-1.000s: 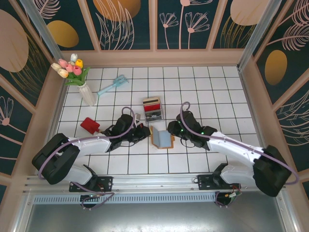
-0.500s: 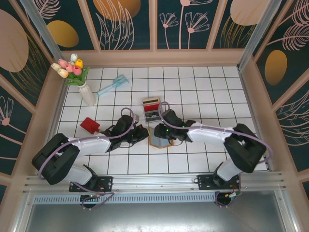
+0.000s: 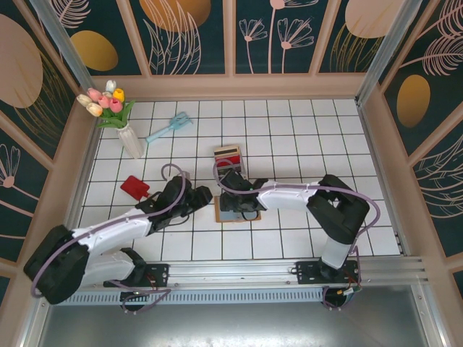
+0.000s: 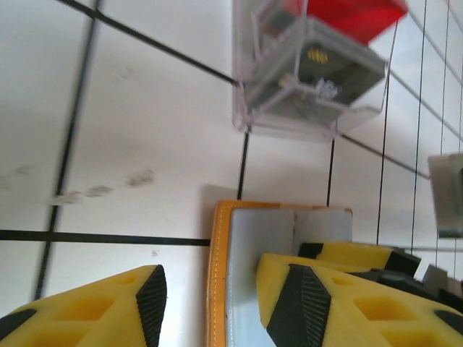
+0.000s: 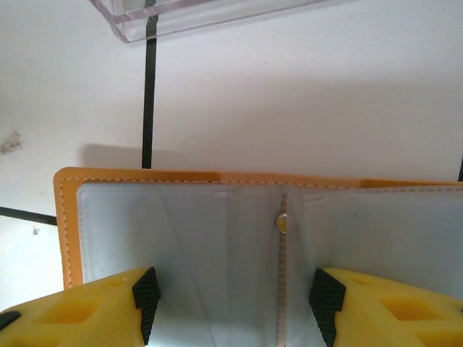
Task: Put the credit cards into the card holder
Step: Open the card holder at the center of the table.
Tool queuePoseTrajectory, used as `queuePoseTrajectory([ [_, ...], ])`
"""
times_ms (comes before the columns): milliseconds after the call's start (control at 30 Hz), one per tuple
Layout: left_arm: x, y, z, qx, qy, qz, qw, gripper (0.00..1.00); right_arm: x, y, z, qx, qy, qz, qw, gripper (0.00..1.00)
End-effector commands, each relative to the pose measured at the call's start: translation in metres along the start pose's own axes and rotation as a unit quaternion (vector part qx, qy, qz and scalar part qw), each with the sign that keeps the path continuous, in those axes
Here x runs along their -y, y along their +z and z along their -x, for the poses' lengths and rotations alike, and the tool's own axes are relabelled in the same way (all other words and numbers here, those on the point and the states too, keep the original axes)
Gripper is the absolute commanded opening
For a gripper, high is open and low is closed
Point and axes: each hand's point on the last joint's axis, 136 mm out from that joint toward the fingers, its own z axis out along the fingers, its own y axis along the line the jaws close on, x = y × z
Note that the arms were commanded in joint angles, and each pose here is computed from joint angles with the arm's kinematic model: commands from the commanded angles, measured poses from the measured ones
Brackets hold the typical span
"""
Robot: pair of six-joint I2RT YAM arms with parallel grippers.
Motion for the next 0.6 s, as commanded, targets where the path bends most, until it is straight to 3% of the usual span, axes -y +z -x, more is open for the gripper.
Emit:
queuePoseTrajectory([
  [0,-0.035,-0.012,0.012,0.054,-0.023,0.069,0.996,0.55,0.065,0.035,-0.069,-0.095,-0.037,-0.157,0.982,0.64],
  [100,-0.046,-0.023,0.022,0.089,-0.048,0.079,0.992,0.56,0.074,0.046,-0.083,-0.1,-0.049,-0.202,0.973,0.62],
  [300,-0.062,-0.034,0.031,0.121,-0.083,0.068,0.987,0.53,0.07,0.053,-0.091,-0.112,-0.058,-0.224,0.966,0.65],
  [467,-0.045,-0.036,0.036,0.122,-0.056,0.034,0.99,0.55,0.025,0.014,-0.032,-0.045,-0.054,-0.17,0.983,0.72],
  [567,-0.026,-0.031,0.037,0.11,-0.039,0.002,0.993,0.57,-0.012,-0.02,0.008,0.002,-0.053,-0.1,0.994,0.79],
])
